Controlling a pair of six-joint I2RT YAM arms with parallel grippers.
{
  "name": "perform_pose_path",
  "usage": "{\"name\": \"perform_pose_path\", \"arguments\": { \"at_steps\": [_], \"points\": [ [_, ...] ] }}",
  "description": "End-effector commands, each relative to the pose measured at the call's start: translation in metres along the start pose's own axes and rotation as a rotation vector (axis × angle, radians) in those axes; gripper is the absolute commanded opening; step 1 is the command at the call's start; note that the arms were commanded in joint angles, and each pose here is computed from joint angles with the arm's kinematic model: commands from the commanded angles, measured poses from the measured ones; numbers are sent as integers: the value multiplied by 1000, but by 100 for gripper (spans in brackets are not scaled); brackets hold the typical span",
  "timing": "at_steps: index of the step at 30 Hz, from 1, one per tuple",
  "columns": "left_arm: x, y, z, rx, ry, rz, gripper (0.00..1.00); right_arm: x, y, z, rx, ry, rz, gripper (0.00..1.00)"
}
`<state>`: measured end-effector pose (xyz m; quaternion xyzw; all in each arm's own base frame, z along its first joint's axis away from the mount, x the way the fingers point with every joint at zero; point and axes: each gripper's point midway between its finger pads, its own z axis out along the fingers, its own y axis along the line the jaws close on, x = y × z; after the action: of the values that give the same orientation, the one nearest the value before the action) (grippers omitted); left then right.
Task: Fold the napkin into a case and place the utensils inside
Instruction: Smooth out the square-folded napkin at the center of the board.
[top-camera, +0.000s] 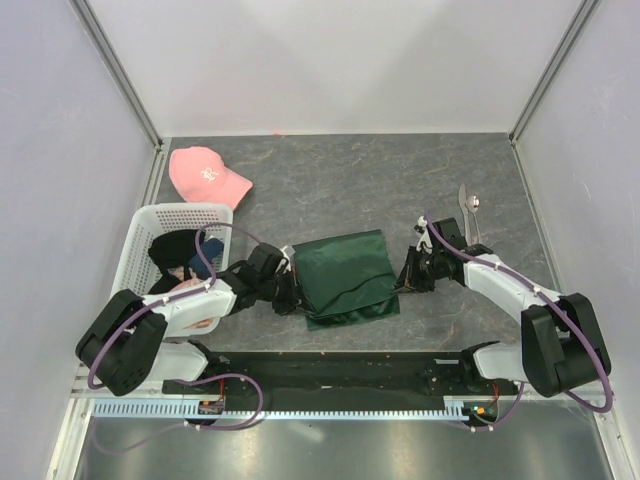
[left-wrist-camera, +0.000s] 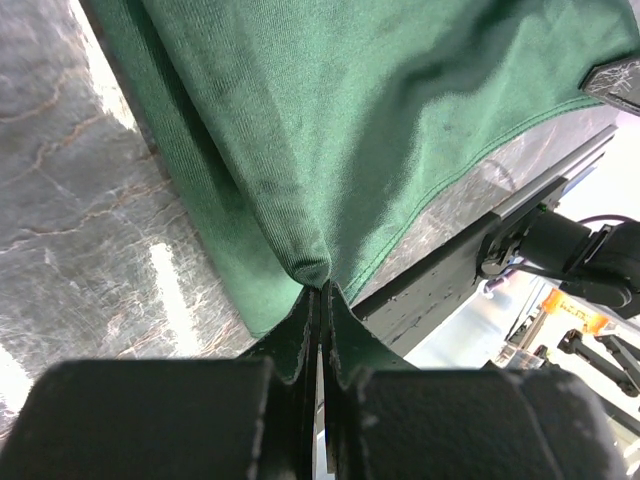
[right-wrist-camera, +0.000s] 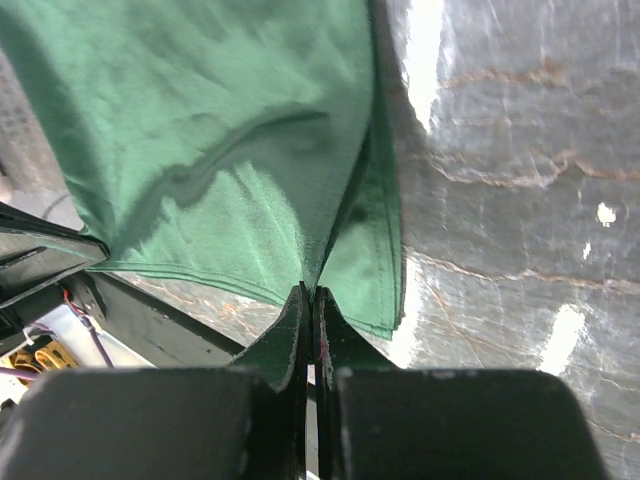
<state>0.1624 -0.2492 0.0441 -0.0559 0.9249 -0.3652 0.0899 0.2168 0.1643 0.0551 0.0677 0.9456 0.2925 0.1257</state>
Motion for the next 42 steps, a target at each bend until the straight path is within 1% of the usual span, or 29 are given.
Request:
{"name": "perform_pose_path", "arguments": {
  "at_steps": [1, 9, 16, 21, 27, 29, 30, 35, 36, 38, 42],
  "points": [
    [4, 2, 6, 1, -6, -29, 2, 3, -2, 1, -9, -15, -26, 0],
    [17, 5, 10, 1, 18, -40, 2, 18, -13, 9, -4, 10, -2, 0],
    [28, 11, 15, -17, 44, -45, 2, 26, -29, 16, 38, 15, 16, 0],
    [33, 12, 19, -13, 56, -40, 6, 30, -38, 23, 60, 28, 18, 0],
    [33, 13, 12, -1, 25, -35, 11, 35, -36, 22, 46, 35, 26, 0],
    [33, 12, 10, 4, 22, -33, 17, 35, -35, 20, 41, 30, 26, 0],
    [34, 13, 10, 5, 23, -33, 18, 36, -36, 20, 44, 31, 27, 0],
    [31, 1, 3, 44, 9, -23, 8, 36, -33, 19, 38, 31, 30, 0],
    [31, -1, 3, 46, 9, -20, 5, 33, -32, 18, 35, 22, 32, 0],
    [30, -2, 2, 48, 10, -21, 2, 32, -32, 17, 37, 18, 29, 0],
    [37, 5, 4, 37, 28, -43, 2, 31, -32, 16, 42, 19, 24, 0]
  ]
}}
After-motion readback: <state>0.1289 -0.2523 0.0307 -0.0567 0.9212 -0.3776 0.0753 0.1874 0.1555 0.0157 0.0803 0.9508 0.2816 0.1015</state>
